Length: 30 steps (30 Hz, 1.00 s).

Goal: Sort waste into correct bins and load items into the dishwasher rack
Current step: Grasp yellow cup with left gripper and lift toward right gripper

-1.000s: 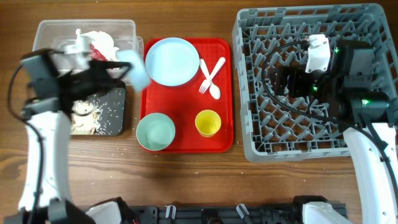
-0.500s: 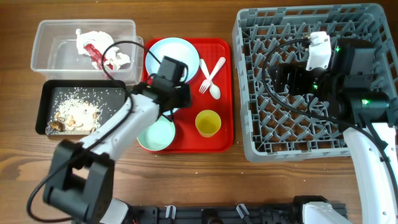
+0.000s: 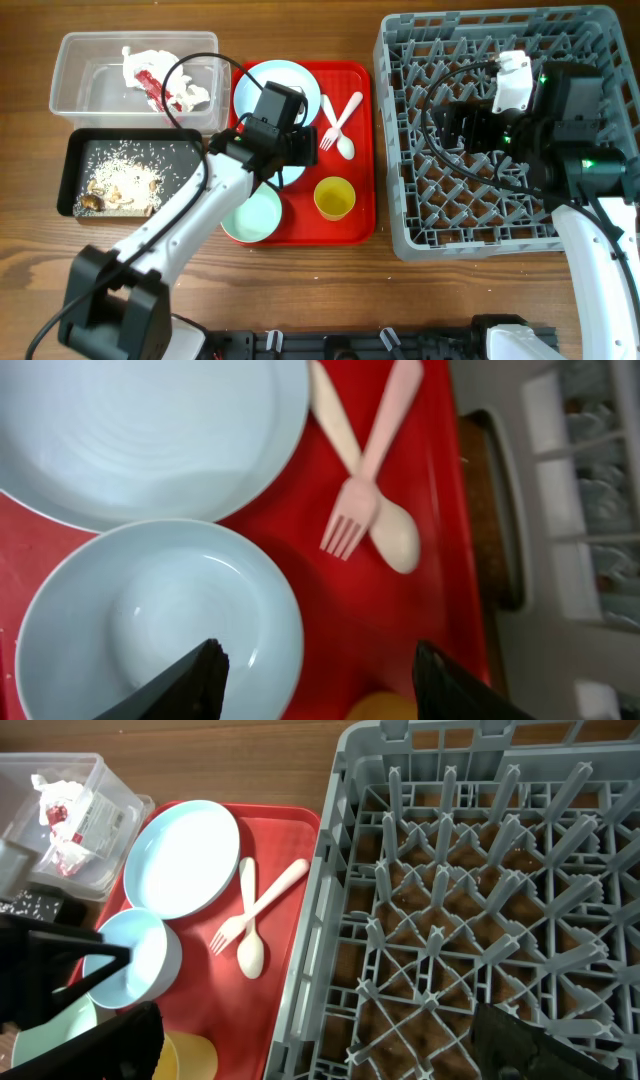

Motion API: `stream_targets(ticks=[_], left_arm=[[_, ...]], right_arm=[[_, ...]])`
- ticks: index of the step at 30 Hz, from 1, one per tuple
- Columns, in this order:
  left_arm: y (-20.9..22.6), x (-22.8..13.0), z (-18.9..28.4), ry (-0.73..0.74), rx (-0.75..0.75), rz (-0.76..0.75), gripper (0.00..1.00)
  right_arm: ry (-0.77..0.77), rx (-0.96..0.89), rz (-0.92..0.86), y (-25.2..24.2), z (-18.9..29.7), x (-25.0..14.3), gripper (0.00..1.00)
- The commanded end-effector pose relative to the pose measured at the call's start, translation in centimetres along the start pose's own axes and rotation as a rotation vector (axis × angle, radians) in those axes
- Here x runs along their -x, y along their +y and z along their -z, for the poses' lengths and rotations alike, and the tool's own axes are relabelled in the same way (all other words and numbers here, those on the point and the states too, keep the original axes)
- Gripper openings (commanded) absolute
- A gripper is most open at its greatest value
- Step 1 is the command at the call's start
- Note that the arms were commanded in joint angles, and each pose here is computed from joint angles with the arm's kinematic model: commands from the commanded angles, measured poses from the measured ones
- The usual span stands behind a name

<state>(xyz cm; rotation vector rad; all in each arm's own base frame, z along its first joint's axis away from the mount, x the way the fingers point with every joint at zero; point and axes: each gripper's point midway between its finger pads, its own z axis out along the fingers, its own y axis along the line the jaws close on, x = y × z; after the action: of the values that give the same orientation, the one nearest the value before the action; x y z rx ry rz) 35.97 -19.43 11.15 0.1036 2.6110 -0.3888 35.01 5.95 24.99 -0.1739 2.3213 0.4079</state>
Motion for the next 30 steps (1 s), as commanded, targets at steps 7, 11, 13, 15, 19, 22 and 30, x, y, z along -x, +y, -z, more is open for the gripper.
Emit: stream_targets(ticks=[7,11,13,15,19,22,30], left_arm=[[-2.4,-5.9,1.2,0.260,-0.127,-0.075,0.63],[-2.7,-8.8,0.1,0.371,-0.101,-0.100,0.63],[-3.0,-9.7,-0.5,0.399,-0.097,-0.113,0.62],[-3.1,-10.2,-0.9,0.417,-0.092,-0.118,0.55],[-3.0,-10.2,-1.1,0.419,-0.089,-0.110,0.17],[-3.1,-10.0,-1.1,0.414,-0.086,-0.083,0.04],[-6.9,-4.7,4.1,0.358,-0.509,0.061,0.04]], right_arm=[[-0.020,0.002,-0.007,0.1,0.3,0.9,1.00],[-0.021,0.006,-0.024,0.1,0.3,0.9,1.00],[-0.020,0.006,-0.025,0.1,0.3,0.9,1.00],[-0.020,0.005,-0.025,0.1,0.3,0.9,1.00],[-0.021,0.005,-0.025,0.1,0.3,0.9,1.00],[-0.020,0.006,-0.025,0.1,0.3,0.9,1.00],[-0.023,0.273,-0.018,4.6,0.7,1.1,1.00]])
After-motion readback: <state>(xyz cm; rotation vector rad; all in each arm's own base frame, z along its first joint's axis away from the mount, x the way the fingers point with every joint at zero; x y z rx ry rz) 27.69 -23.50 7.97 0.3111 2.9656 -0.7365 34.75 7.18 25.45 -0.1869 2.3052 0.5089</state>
